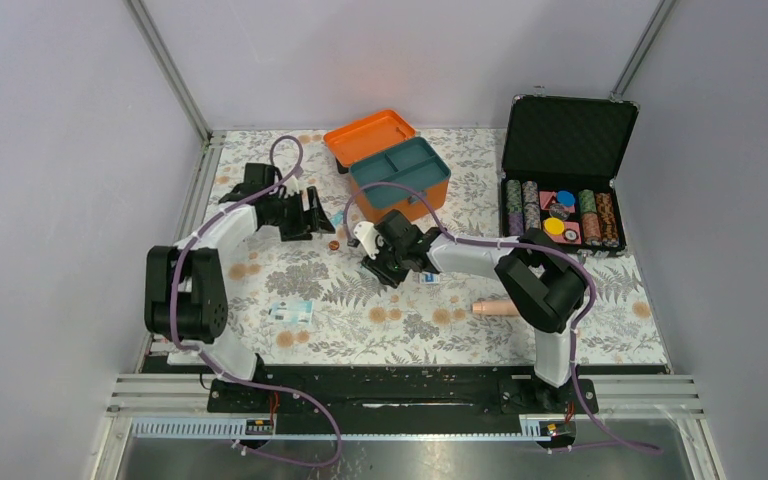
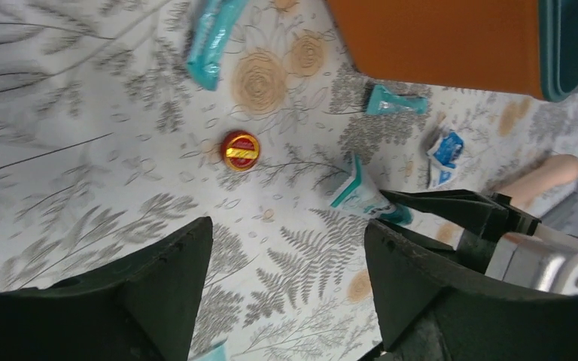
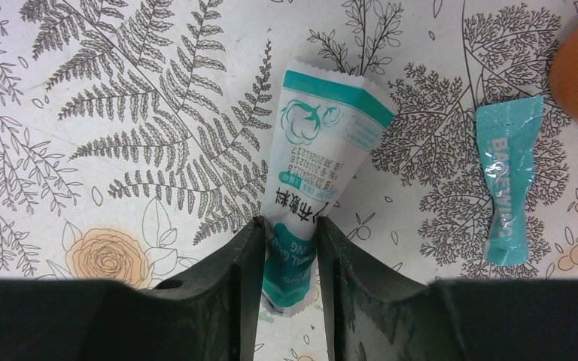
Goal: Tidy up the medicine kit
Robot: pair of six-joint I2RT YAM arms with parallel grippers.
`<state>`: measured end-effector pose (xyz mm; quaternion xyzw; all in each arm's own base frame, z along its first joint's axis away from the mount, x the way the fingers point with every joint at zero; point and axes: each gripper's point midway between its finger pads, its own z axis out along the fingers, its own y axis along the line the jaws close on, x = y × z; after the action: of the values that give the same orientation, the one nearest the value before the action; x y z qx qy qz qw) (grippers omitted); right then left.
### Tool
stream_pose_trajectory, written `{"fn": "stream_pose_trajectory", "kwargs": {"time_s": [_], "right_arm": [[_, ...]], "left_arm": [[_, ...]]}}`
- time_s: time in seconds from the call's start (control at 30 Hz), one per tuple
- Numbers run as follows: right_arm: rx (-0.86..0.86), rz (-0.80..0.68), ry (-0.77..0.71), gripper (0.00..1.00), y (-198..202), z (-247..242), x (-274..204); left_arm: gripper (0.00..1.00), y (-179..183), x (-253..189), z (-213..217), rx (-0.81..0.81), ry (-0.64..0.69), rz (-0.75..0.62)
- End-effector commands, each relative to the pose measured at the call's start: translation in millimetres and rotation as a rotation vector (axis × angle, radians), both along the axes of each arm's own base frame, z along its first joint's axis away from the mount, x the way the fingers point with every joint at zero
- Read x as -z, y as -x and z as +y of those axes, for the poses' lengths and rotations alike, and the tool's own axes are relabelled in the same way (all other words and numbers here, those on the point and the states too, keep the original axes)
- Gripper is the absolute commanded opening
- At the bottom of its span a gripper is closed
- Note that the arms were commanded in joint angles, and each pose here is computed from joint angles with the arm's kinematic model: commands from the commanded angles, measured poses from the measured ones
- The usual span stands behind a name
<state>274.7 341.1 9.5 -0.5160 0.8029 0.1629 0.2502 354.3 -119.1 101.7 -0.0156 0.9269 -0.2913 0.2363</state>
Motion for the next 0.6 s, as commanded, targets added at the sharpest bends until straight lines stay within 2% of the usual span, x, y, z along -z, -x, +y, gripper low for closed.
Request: {"fn": "stream_pose_trajectory", "kwargs": {"time_s": [0.0, 0.23, 0.57], "right_arm": [[-0.037, 0.231, 0.109, 0.39, 47.0, -28.5, 43.0], [-0.066, 0.259, 0.073, 0.40, 56.5, -28.1, 39.6], [-0.022, 0.217, 0.022, 0.38, 42.3, -21.8, 21.2]], "left_arm": [[0.73, -6.4, 2.2, -41.6, 0.095, 0.185, 0.011], [0.64, -5.2, 37.8, -76.2, 0.177, 0.257, 0.149], [0.52, 13.9, 48.1, -93.1, 0.236, 0.255, 0.218]]}}
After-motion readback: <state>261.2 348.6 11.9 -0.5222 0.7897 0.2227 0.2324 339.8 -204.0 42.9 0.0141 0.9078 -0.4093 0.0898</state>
